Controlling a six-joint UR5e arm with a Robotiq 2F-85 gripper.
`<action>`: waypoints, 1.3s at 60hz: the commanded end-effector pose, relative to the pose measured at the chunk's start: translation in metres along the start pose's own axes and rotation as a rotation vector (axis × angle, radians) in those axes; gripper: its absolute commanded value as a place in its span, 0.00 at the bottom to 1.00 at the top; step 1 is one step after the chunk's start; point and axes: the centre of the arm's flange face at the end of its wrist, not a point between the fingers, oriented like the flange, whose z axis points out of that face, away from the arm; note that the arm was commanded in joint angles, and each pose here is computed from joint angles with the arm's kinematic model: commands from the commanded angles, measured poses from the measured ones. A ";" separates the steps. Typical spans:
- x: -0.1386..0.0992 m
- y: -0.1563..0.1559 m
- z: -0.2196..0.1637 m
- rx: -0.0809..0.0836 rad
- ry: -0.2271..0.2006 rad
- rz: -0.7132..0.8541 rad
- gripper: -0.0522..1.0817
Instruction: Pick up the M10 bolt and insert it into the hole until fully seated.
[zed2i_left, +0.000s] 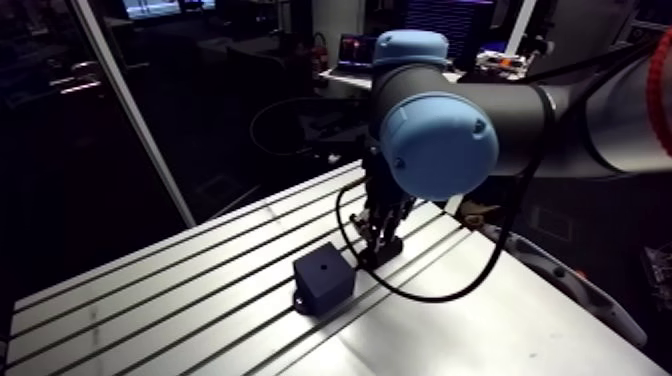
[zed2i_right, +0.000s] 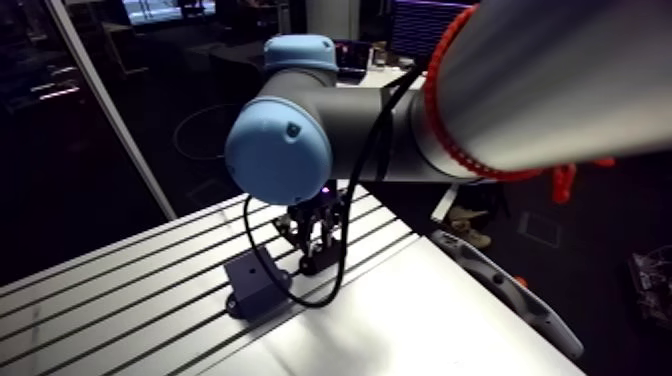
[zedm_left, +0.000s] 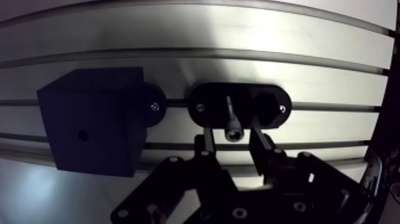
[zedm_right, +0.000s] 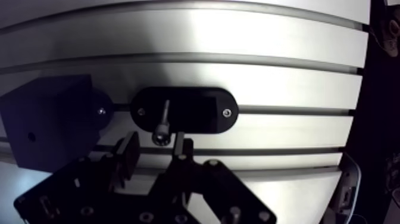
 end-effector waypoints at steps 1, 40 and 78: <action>0.001 0.001 0.000 -0.009 0.011 0.000 0.54; 0.005 0.004 0.008 -0.003 0.004 -0.002 0.54; 0.004 0.003 0.007 -0.005 0.003 -0.003 0.56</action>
